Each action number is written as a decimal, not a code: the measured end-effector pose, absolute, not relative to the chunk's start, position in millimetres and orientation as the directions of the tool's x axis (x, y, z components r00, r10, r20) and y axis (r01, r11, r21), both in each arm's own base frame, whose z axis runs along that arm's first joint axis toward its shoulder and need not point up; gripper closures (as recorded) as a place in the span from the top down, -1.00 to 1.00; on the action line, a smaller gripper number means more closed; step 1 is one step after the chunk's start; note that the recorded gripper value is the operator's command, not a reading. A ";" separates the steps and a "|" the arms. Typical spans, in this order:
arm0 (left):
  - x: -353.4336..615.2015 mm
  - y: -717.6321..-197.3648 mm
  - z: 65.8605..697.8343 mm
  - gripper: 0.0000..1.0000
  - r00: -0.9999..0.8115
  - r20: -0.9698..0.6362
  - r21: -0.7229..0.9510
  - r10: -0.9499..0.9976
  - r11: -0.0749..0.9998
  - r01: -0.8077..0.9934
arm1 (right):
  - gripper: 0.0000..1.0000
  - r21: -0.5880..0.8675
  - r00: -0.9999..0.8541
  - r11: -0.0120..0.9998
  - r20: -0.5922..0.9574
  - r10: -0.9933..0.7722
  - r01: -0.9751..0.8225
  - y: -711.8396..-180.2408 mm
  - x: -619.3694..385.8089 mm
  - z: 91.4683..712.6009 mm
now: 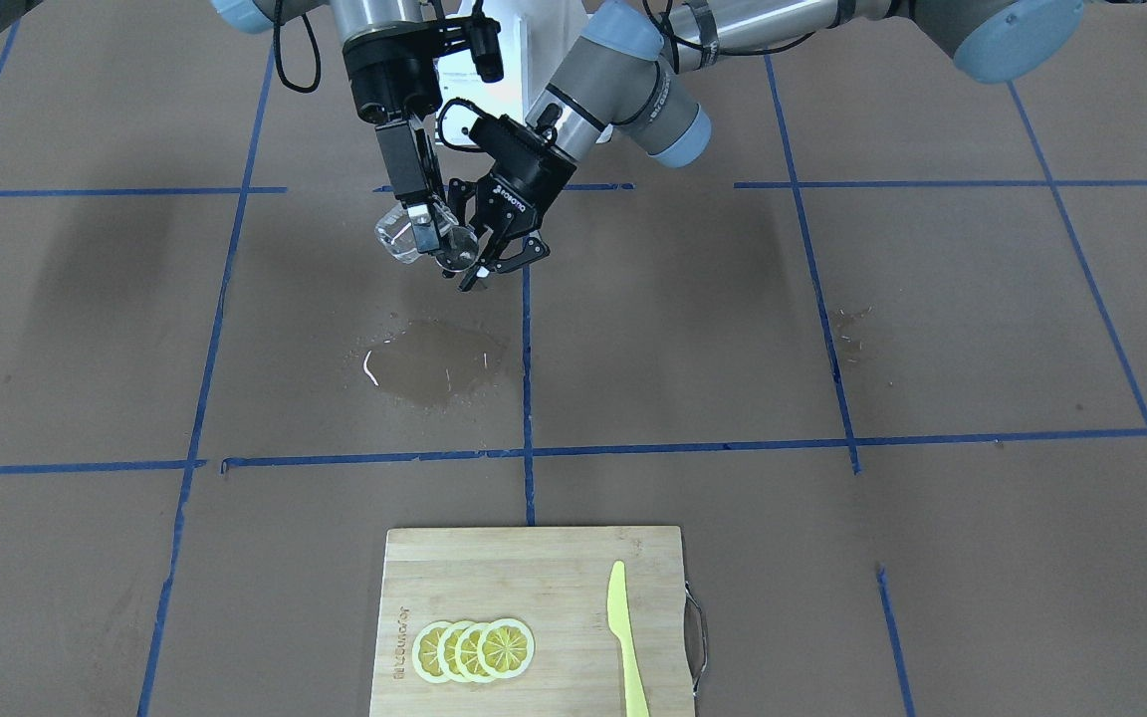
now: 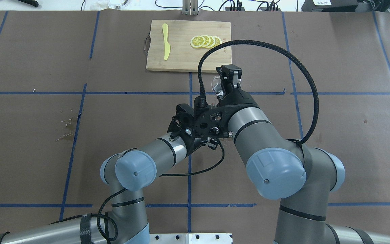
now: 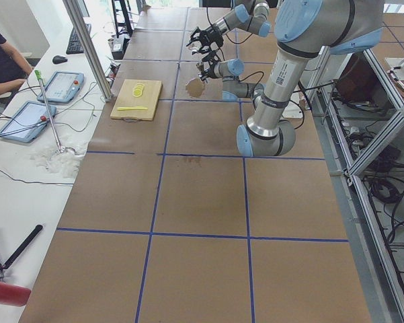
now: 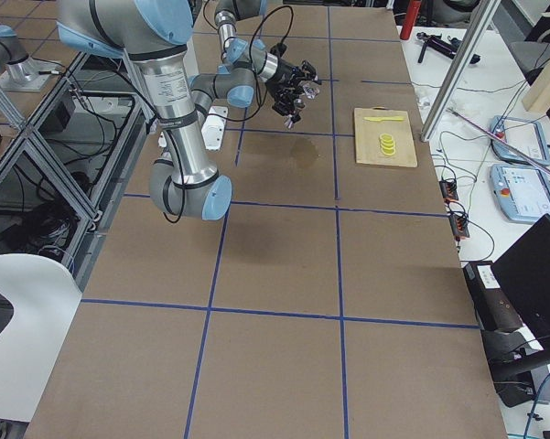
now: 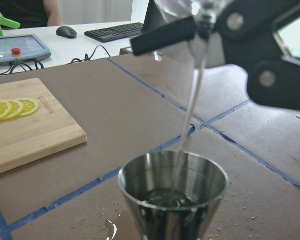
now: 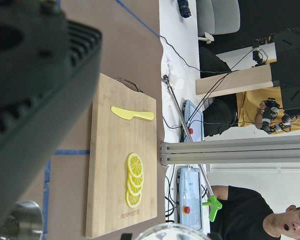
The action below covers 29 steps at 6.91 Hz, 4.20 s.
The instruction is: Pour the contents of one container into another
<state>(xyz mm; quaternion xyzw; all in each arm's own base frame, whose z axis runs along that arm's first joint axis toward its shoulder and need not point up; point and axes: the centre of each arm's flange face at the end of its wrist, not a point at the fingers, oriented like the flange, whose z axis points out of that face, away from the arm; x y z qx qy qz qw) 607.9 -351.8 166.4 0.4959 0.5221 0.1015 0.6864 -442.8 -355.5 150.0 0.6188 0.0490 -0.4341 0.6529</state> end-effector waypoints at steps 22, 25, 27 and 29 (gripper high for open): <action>543.3 -384.8 196.3 -1.00 0.402 -0.683 0.718 0.609 0.463 0.519 | -1.00 0.846 0.856 0.422 0.454 -0.247 -0.327 -382.3 -352.8 204.6; 510.3 -411.2 248.9 -1.00 0.511 -0.714 0.699 0.479 0.437 0.566 | -1.00 0.615 0.715 0.564 0.697 -0.062 -0.551 -372.8 -341.8 254.8; 460.5 -425.4 319.0 -1.00 0.610 -0.712 0.701 0.349 0.411 0.583 | -1.00 0.547 0.694 0.581 0.719 0.041 -0.602 -372.3 -328.1 292.1; 414.4 -423.8 373.3 -1.00 0.666 -0.718 0.687 0.204 0.362 0.630 | -1.00 0.541 0.711 0.591 0.698 0.081 -0.599 -371.3 -322.0 318.3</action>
